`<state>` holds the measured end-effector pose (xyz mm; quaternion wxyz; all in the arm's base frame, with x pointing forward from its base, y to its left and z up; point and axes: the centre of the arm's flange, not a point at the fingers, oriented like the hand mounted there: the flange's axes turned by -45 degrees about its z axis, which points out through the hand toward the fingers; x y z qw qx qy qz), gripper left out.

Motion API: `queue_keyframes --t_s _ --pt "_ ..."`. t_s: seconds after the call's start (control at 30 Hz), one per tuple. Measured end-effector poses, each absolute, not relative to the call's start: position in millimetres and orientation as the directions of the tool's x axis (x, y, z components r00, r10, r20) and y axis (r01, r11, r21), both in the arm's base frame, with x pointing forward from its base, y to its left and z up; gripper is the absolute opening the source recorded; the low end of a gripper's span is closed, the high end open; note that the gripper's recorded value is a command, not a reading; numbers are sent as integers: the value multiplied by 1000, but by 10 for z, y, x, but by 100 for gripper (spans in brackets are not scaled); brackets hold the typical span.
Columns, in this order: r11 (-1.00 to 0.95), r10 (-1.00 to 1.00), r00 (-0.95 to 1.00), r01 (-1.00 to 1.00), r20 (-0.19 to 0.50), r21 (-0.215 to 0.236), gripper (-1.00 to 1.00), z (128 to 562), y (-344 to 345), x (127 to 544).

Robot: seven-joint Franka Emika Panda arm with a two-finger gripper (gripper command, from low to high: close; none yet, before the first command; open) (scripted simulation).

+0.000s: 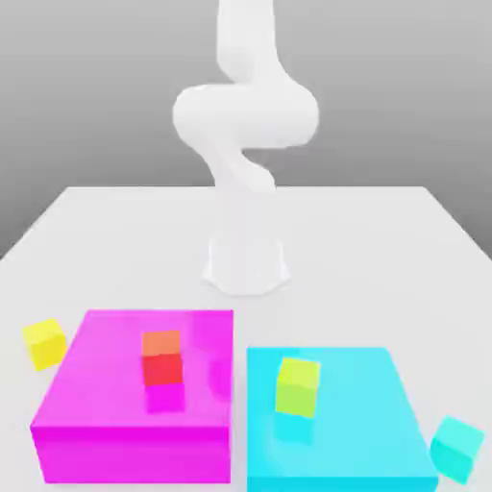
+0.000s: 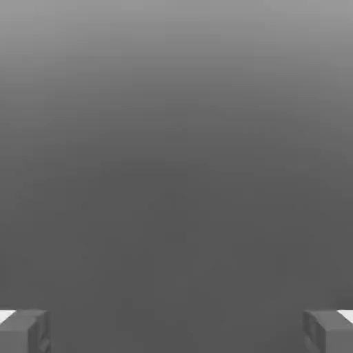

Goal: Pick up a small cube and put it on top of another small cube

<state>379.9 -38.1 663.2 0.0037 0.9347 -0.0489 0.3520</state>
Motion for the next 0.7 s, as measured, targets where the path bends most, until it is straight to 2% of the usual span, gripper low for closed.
queue_keyframes --t_s 0.17,0.33,0.53,0.7 --pt "-960 -260 812 -274 523 -52 0 5556 -1249 4171" --pt "-892 -436 817 -448 378 -60 0 4456 -2080 4095" --pt "-766 -636 747 -641 193 -46 0 3164 -2864 3497" --pt "-618 -786 617 -786 37 -12 0 2191 -3268 2621"
